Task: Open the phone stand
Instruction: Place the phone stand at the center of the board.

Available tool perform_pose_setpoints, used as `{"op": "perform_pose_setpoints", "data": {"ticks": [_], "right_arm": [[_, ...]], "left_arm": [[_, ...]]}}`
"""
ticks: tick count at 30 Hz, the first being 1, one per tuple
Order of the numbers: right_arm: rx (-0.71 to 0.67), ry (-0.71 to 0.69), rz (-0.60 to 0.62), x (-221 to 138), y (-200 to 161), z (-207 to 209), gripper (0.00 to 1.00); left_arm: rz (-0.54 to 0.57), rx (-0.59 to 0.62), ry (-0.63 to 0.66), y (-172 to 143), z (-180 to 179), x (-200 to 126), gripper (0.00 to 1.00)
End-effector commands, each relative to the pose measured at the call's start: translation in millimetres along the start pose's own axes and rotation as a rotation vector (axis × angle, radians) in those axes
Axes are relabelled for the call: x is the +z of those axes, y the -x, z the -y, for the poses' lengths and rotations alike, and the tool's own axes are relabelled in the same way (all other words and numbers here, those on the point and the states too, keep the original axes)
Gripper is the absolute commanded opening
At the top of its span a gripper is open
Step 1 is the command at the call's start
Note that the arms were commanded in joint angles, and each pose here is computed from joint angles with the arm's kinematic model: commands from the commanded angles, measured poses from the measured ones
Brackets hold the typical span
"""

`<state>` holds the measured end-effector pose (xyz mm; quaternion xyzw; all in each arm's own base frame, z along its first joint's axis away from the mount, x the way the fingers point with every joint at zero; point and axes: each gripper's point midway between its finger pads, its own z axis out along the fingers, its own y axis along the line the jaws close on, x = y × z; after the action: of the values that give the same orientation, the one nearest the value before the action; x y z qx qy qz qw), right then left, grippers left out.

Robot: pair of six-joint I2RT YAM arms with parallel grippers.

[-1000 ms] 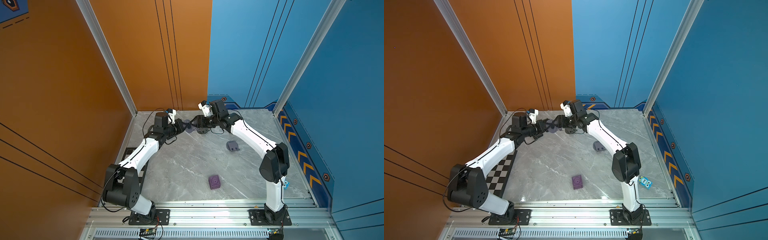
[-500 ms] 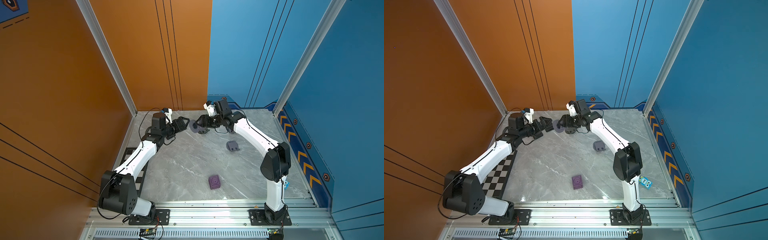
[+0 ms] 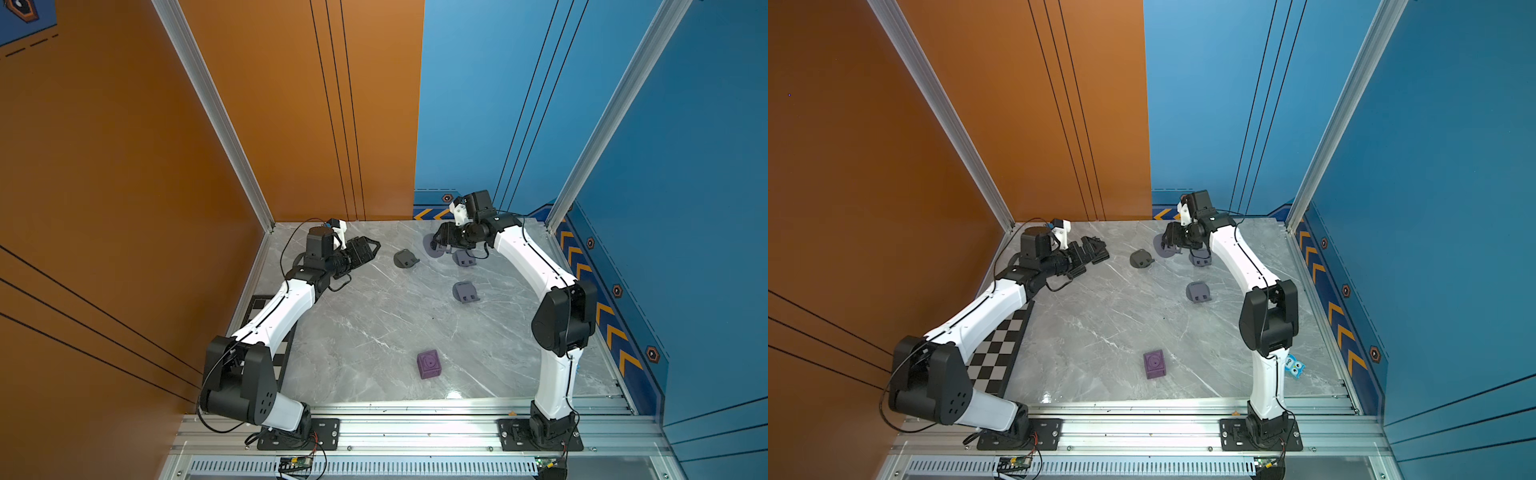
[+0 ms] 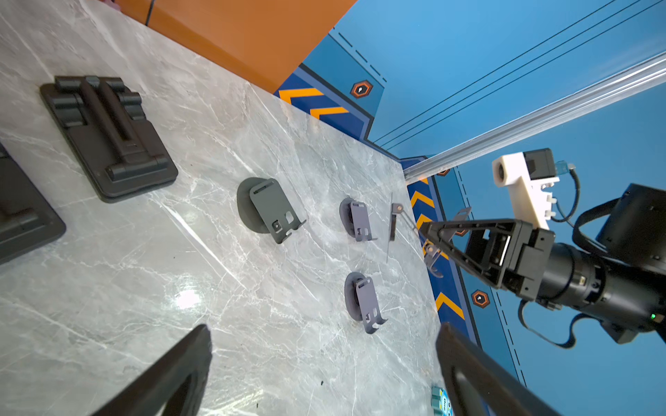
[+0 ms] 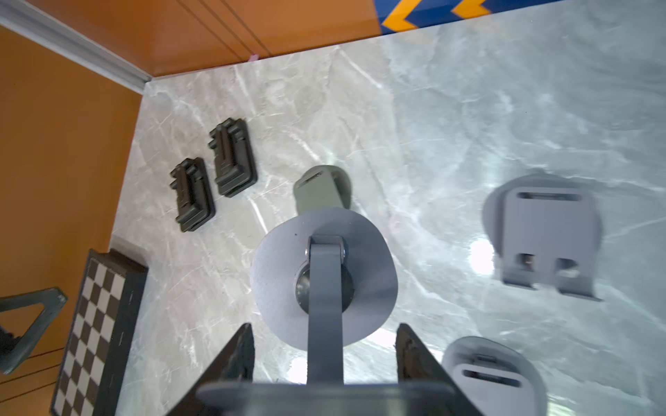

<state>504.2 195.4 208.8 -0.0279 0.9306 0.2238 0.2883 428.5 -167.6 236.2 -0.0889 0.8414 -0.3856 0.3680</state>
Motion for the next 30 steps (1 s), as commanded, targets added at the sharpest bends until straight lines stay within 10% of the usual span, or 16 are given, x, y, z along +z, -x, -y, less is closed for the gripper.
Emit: {"op": "perform_pose_setpoints", "data": {"ticks": [1, 19, 30], "right_arm": [[-0.046, -0.105, -0.008, -5, 9, 37, 0.36], [-0.059, -0.427, -0.111, 9, 30, 214, 0.37], [-0.036, -0.422, -0.170, 31, 16, 248, 0.40]], "left_arm": [[-0.110, 0.068, -0.068, -11, 25, 12, 0.98], [-0.353, 0.075, -0.158, -83, 100, 74, 0.98], [-0.437, 0.085, -0.202, -96, 130, 99, 0.98]]}}
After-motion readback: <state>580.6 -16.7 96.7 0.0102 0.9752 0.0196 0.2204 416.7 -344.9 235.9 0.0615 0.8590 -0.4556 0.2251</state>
